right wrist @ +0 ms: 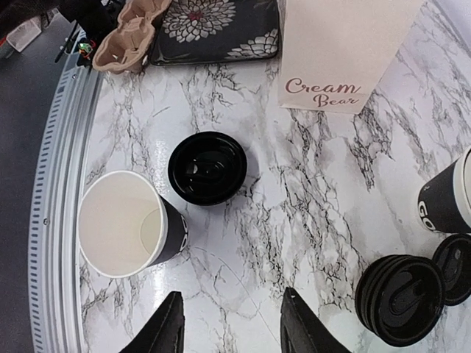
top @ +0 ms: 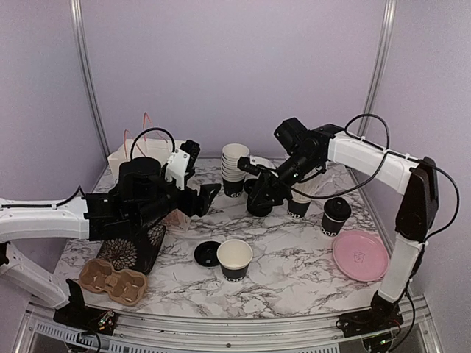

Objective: Pack the takeout coffee

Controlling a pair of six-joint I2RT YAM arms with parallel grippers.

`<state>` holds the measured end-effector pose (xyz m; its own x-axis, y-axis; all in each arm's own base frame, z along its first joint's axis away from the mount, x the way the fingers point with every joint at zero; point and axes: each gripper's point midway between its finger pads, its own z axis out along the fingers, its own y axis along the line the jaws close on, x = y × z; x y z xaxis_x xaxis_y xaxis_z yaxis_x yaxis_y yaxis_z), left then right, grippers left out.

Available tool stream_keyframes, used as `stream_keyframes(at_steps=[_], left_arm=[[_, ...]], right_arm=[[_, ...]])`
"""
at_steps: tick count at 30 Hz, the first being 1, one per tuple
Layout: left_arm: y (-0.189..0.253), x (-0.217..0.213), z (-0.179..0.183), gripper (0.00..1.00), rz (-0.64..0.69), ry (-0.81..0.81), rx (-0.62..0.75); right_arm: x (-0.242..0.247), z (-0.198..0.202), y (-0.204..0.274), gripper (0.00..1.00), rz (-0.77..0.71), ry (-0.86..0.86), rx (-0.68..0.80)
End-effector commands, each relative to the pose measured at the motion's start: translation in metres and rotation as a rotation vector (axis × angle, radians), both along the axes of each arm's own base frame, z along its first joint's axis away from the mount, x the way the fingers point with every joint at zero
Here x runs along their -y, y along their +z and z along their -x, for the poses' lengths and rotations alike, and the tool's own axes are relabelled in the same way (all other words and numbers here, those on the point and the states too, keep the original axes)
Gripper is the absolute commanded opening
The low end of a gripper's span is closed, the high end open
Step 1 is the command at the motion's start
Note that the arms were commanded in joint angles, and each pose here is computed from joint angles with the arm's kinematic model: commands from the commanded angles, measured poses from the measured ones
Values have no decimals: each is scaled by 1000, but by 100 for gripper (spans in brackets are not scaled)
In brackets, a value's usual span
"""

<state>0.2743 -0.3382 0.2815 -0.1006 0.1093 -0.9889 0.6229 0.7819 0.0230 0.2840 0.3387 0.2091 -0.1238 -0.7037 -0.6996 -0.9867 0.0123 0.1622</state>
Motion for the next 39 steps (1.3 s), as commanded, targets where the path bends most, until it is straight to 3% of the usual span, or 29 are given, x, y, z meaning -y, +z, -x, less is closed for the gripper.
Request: stream_keyframes(at_steps=[1,8,14,17,26,39], left_arm=[[-67,-29,14,82,-307,51,-328],[-123,-29,66,69,-505,-243,-488],[-165,-32,82,48,-699,-424,-469],[-187,-39,75,47,-784,-448,-463],[-212,-21,74,46,-795,-597,-446],[-220,-5,66,48,-787,-635,-352]], right_arm=[[-5,-6,-14,44,101,-11,150],[-3,-3,-9,45,125,-19,204],[11,4,2,45,120,-40,243],[18,10,7,46,117,-47,256],[36,21,15,46,97,-68,260],[58,14,7,47,77,-103,220]])
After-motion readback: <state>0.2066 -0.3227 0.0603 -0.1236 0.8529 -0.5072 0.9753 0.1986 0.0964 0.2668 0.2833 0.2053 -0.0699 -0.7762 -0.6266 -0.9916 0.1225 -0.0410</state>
